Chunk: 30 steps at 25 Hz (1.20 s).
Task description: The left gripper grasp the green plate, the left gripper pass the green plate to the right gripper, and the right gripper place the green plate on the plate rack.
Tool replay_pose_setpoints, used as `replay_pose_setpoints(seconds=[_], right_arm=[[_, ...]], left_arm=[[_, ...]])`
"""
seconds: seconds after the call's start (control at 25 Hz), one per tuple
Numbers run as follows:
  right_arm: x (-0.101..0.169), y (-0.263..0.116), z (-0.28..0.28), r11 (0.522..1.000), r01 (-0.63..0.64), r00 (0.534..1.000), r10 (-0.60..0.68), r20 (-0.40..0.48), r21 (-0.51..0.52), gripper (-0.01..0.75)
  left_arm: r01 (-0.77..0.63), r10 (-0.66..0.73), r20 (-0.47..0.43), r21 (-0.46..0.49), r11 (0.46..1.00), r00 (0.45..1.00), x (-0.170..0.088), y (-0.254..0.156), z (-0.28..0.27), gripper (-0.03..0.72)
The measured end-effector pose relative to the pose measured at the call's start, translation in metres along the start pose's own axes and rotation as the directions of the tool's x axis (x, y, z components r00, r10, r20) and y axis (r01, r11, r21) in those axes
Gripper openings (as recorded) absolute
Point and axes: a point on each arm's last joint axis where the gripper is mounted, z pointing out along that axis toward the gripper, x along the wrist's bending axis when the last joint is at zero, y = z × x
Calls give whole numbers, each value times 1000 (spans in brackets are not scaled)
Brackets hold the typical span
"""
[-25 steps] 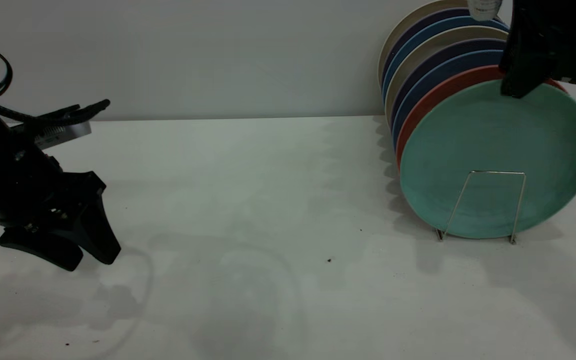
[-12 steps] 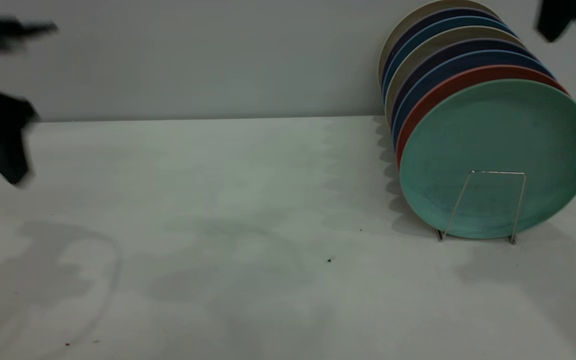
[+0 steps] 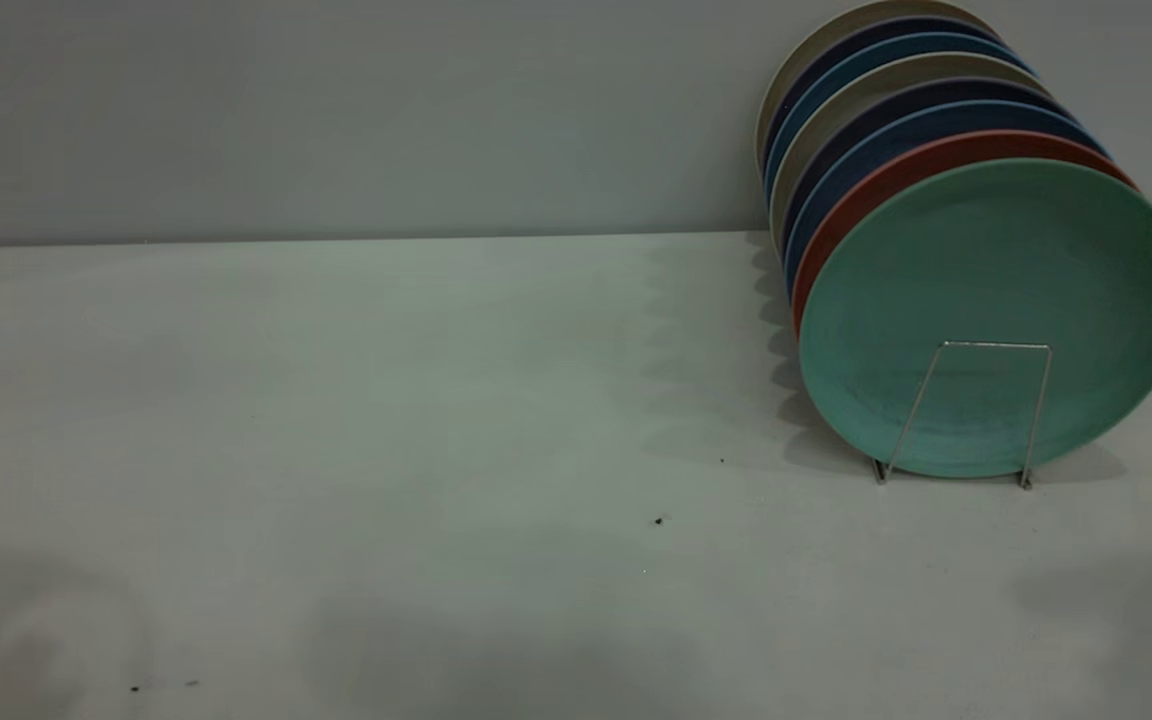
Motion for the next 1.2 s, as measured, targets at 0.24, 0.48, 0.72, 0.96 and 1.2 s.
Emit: replay_pose_setpoints(seconds=[0.24, 0.48, 0.72, 0.96, 1.2], right_arm=[[0, -86, -50, 986, 66, 998, -65, 13, -156, 425], [0, -167, -62, 950, 80, 997, -77, 23, -303, 426], [9, -213, -31, 933, 108, 990, -132, -50, -343, 426], [12, -230, -4, 918, 192, 974, -221, -45, -347, 426], [12, -240, -1, 895, 191, 975, -221, -29, -403, 426]], left_arm=[[18, -6, 85, -135, 991, 996, -16, -83, -50, 551], [94, -67, 105, -274, 957, 992, -25, -175, -78, 551], [151, -105, 122, -464, 873, 987, -29, -219, -93, 551], [124, -89, 93, -508, 852, 992, -28, -233, -89, 551], [48, -39, 28, -462, 885, 999, -26, -236, -69, 551]])
